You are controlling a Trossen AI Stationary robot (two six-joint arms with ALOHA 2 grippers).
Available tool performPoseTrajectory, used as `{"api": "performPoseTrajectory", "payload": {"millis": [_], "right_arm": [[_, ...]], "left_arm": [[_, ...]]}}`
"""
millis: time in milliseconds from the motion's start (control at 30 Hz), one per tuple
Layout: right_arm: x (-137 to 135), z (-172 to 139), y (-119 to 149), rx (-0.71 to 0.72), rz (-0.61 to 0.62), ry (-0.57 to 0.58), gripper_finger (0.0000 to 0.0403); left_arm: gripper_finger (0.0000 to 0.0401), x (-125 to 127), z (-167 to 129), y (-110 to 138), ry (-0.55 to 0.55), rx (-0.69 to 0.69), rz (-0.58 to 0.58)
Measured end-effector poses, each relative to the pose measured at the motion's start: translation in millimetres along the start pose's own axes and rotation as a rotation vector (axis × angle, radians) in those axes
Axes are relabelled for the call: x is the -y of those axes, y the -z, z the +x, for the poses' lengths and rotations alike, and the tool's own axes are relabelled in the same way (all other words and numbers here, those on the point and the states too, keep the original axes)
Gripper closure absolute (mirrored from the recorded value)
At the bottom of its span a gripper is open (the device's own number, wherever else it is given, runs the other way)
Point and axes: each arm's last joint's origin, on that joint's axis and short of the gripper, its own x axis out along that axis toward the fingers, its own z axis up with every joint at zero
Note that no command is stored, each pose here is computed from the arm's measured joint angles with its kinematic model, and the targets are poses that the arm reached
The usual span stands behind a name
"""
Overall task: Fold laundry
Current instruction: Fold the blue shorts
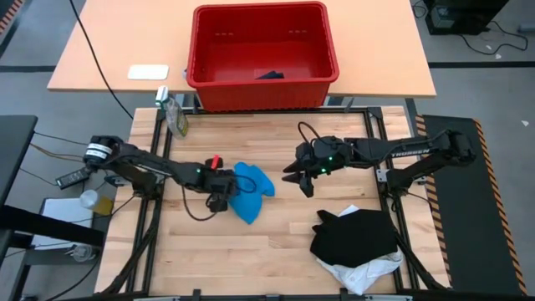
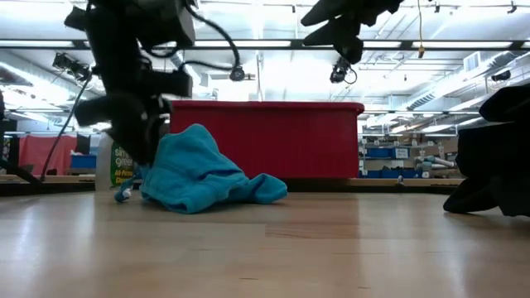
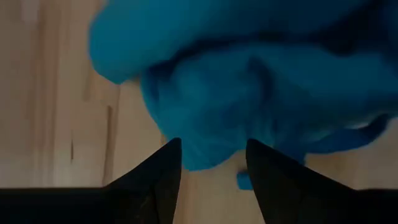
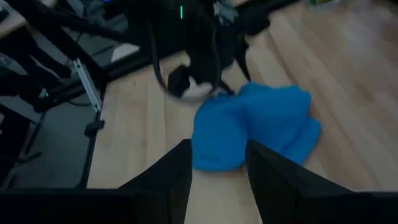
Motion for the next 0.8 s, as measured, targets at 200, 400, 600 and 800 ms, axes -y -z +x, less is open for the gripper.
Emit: {"api": "performPoseTrajectory", "payload": {"millis": [200,400,600,800], "right_arm": [[-7.7,0.5,4.3,-0.018,-0.023,-0.02,0.0246],[-9.3,0.5,2.4,0.007,-0.038,-0.025,0.0246],[-11.5,0.4,1.2,0.023,-0.02,-0.038,0.0246],[-15.6,0.6,2.3,0.028,-0.022,-0.044,0.0246]], "left_arm": [[0.0247,-20.7,-19.1,8.6,0.031,0.056,-0.072],[0.0257,-42.0,9.5,30.4,0.201,0.042,-0.327],[0.0257,-50.4,21.0,25.6,0.244,0.129,-0.441],[0.0257,-53.5,27.7,30.5,0.209,0.066,-0.45]]}}
